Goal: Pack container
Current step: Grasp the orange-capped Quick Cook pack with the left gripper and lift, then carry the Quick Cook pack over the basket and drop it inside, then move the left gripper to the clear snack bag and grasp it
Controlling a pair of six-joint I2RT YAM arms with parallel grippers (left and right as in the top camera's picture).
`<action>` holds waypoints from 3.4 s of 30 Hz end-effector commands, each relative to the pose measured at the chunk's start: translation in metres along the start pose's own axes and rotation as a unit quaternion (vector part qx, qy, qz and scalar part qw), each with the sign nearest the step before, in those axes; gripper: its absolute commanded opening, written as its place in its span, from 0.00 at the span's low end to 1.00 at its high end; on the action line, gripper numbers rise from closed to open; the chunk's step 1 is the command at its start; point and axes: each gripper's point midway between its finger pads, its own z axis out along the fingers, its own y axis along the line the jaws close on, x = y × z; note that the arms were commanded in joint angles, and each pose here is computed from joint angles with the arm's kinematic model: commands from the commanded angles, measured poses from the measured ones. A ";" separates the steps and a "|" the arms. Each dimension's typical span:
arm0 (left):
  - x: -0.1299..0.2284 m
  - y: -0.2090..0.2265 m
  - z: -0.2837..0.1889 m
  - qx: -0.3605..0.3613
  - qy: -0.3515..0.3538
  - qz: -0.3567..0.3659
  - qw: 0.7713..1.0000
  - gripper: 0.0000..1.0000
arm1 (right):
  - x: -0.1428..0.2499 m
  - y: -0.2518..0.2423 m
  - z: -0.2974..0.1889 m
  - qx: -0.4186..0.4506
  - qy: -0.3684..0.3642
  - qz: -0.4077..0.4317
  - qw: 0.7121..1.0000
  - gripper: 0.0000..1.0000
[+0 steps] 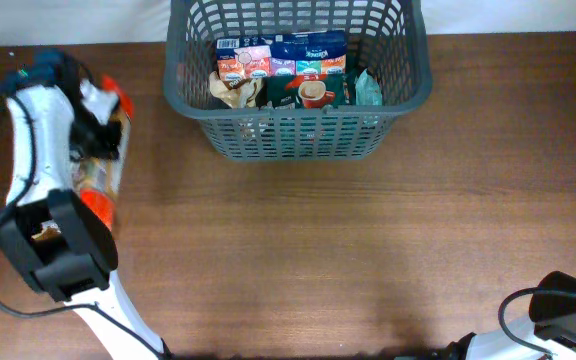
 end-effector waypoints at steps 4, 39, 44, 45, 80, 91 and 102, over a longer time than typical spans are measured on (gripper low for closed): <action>-0.041 0.005 -0.233 -0.097 -0.296 0.010 0.950 0.02 | -0.001 0.001 -0.008 -0.005 -0.010 0.003 1.000 0.99; -0.163 -0.338 -0.119 -0.211 -0.271 0.593 0.728 0.01 | -0.001 0.001 -0.008 -0.005 -0.010 0.003 1.000 0.99; -0.169 -0.332 -0.100 -0.201 -0.261 0.575 0.749 0.01 | -0.001 0.001 -0.008 -0.005 -0.010 0.003 1.000 0.99; -0.170 -0.332 -0.099 -0.196 -0.263 0.574 0.750 0.02 | -0.001 0.001 -0.008 -0.005 -0.010 0.003 1.000 0.99; 0.034 0.014 -0.249 -0.181 -0.252 -0.043 0.950 0.62 | -0.001 0.001 -0.008 -0.005 -0.010 0.003 1.000 0.99; 0.063 0.071 -0.021 -0.081 -0.016 -0.117 0.990 0.82 | -0.001 0.001 -0.008 -0.005 -0.010 0.003 1.000 0.99; 0.069 0.079 0.097 0.009 0.070 -0.142 0.987 0.94 | -0.001 0.001 -0.008 -0.005 -0.010 0.003 1.000 0.99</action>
